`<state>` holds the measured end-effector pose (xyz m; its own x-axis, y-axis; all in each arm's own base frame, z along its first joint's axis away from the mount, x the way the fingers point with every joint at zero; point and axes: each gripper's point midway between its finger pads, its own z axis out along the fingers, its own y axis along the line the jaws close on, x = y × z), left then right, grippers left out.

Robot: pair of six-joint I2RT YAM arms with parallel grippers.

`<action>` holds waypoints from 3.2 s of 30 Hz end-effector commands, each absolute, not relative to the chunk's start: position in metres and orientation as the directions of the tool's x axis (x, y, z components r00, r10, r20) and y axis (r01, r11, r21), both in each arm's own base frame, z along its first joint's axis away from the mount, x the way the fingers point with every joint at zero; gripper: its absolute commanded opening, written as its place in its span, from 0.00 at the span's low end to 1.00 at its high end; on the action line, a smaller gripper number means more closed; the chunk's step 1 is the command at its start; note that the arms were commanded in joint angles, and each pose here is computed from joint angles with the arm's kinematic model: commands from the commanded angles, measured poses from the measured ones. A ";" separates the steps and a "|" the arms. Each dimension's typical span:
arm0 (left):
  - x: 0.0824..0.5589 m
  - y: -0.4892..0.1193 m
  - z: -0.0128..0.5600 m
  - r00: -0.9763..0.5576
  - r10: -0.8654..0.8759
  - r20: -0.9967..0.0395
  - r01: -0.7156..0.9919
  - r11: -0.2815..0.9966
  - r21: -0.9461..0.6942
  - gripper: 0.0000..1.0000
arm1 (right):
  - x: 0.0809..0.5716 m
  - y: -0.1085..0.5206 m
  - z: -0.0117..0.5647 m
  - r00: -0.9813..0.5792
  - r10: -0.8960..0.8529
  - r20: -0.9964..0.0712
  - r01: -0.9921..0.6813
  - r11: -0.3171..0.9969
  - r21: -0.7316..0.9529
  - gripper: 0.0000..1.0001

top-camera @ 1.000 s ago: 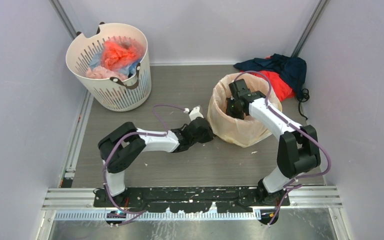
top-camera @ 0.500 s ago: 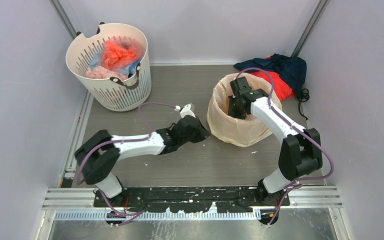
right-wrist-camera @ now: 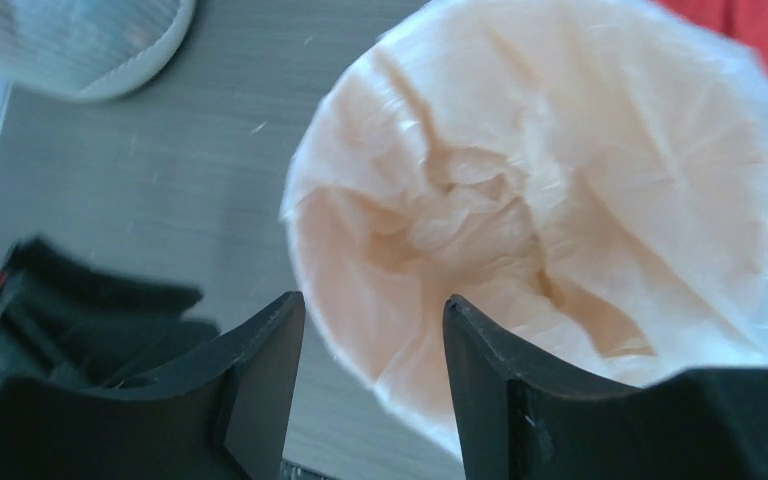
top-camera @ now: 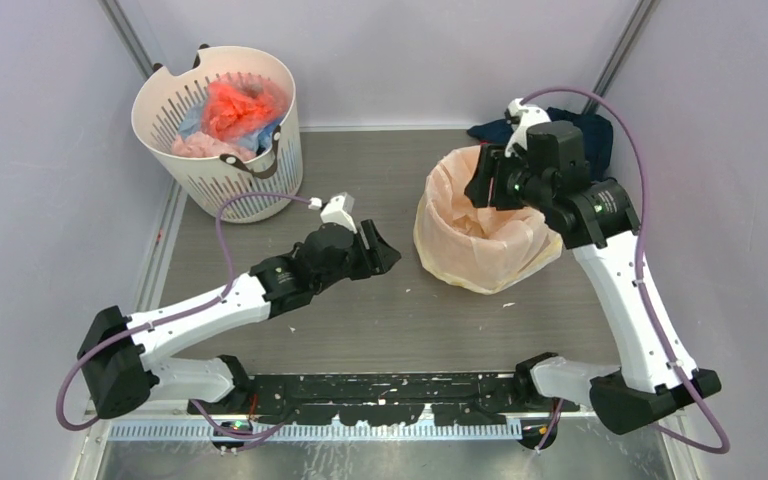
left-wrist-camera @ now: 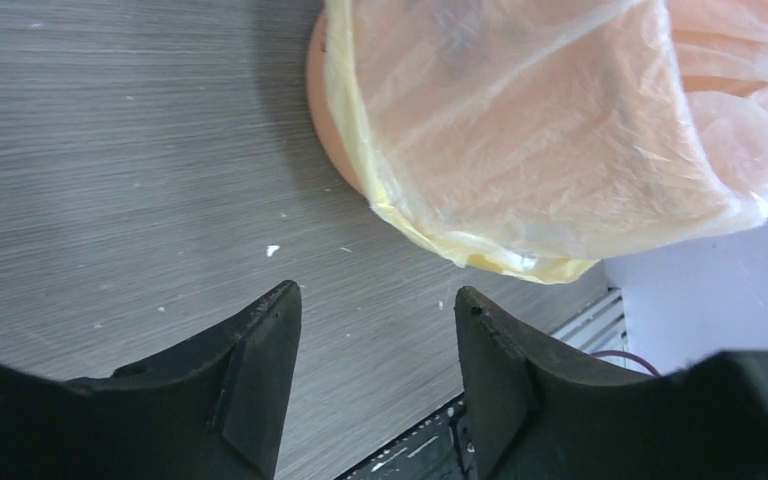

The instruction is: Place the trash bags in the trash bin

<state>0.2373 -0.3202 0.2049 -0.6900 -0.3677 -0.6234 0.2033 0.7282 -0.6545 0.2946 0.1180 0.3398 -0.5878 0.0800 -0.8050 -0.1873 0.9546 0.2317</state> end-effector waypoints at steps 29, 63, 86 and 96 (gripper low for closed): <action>0.242 -0.278 0.230 -0.646 -0.354 -0.676 0.220 0.762 -0.609 0.67 | 0.300 0.205 0.228 -0.785 -0.220 -0.580 -0.310 0.949 0.059 0.01; 0.247 -0.277 0.264 -0.608 -0.386 -0.694 0.244 0.741 -0.626 0.67 | 0.308 0.195 0.302 -0.636 -0.104 -0.764 -0.268 0.959 0.093 0.64; 0.249 -0.282 0.269 -0.610 -0.369 -0.702 0.259 0.744 -0.616 0.66 | 0.240 0.170 0.242 -0.731 -0.329 -0.599 -0.411 0.912 0.000 0.52; 0.244 -0.279 0.280 -0.607 -0.386 -0.695 0.266 0.725 -0.635 0.66 | 0.276 0.206 0.254 -0.754 -0.171 -0.635 -0.306 0.946 0.108 0.01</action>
<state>0.2427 -0.2773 0.2406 -0.6512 -0.3319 -0.6825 0.2247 0.7747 -0.5911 0.2560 0.1860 0.2367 -0.7612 -0.2759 -0.5869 -0.3639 0.9308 0.0344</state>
